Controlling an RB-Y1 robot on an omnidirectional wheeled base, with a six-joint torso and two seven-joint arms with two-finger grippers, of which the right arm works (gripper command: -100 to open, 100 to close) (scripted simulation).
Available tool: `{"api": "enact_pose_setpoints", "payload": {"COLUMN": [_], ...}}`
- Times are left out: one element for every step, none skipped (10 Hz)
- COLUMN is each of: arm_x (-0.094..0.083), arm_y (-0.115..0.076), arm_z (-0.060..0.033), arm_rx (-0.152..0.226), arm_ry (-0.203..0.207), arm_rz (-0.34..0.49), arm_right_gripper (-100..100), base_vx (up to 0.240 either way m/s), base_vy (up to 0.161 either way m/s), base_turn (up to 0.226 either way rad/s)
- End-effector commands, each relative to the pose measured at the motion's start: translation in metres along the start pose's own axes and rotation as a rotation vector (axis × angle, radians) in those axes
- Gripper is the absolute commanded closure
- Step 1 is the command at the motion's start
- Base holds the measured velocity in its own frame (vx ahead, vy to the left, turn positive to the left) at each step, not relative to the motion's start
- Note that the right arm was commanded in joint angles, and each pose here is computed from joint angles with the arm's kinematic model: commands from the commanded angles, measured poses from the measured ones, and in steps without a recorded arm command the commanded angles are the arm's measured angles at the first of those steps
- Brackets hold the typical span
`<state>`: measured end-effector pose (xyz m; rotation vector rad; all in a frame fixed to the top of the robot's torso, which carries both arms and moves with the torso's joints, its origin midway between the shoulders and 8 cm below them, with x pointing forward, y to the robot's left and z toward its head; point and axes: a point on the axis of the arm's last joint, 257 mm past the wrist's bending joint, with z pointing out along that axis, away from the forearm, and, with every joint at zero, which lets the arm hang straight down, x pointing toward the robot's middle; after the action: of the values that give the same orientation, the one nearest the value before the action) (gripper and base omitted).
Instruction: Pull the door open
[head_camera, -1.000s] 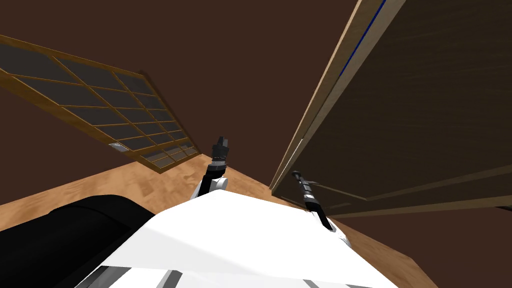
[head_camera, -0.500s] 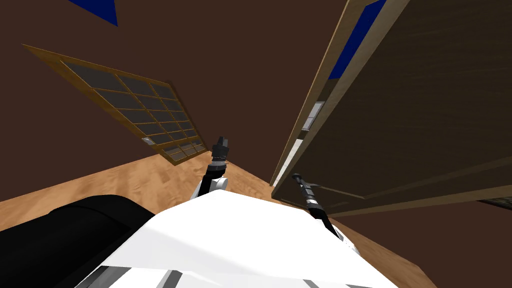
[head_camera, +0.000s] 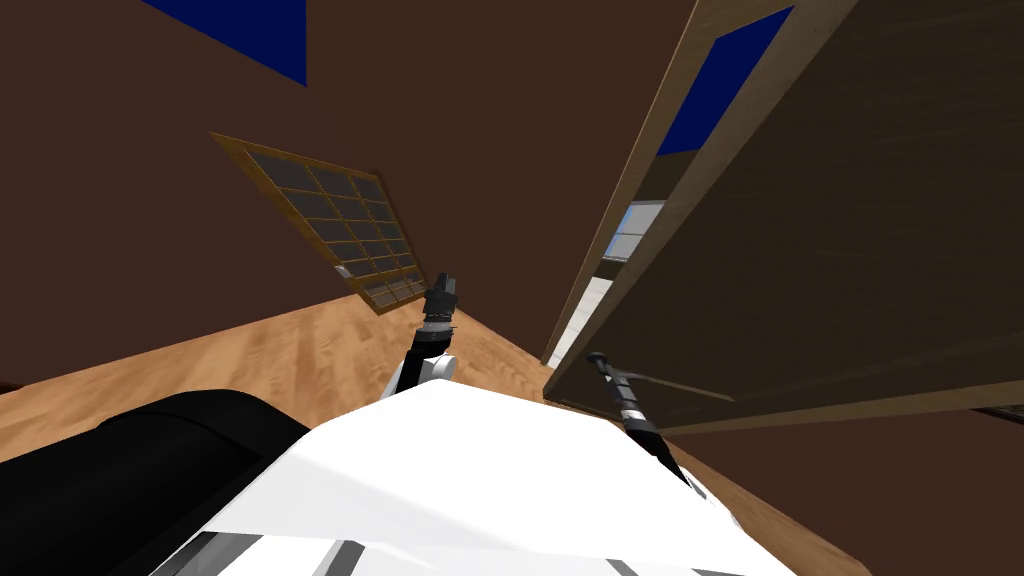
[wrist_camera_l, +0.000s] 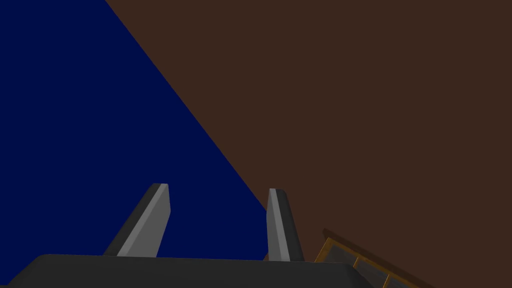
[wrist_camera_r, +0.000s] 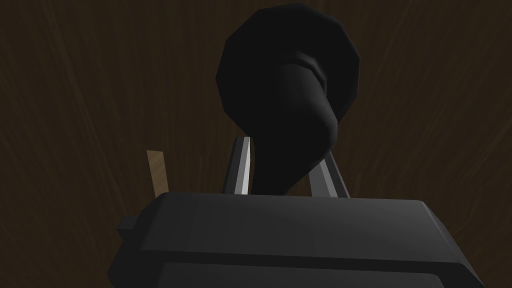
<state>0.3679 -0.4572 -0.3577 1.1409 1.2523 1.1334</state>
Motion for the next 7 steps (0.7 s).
{"api": "enact_pose_setpoints", "payload": {"arm_x": [-0.004, -0.006, -0.007, -0.002, -0.002, -0.004, -0.006], "arm_y": [0.001, 0.002, 0.002, 0.000, -0.002, -0.002, -0.001], "arm_z": [-0.0093, -0.0160, -0.0194, -0.0168, -0.0269, -0.0318, -0.0372], "arm_rx": [-0.002, -0.004, -0.005, 0.001, 0.001, 0.000, -0.001], "arm_ry": [0.011, 0.022, 0.027, 0.026, 0.035, 0.039, 0.042], "arm_rz": [-0.004, -0.005, -0.005, 0.001, 0.003, 0.002, 0.001], "arm_right_gripper": [100, 100, 100, 100, 100, 100, 100], "base_vx": [-0.208, -0.198, -0.185, -0.081, -0.130, -0.215, -0.239], "base_vy": [-0.050, -0.060, -0.082, -0.031, -0.044, -0.074, -0.092], "base_turn": [0.145, 0.167, 0.109, 0.025, 0.195, 0.246, 0.183]}}
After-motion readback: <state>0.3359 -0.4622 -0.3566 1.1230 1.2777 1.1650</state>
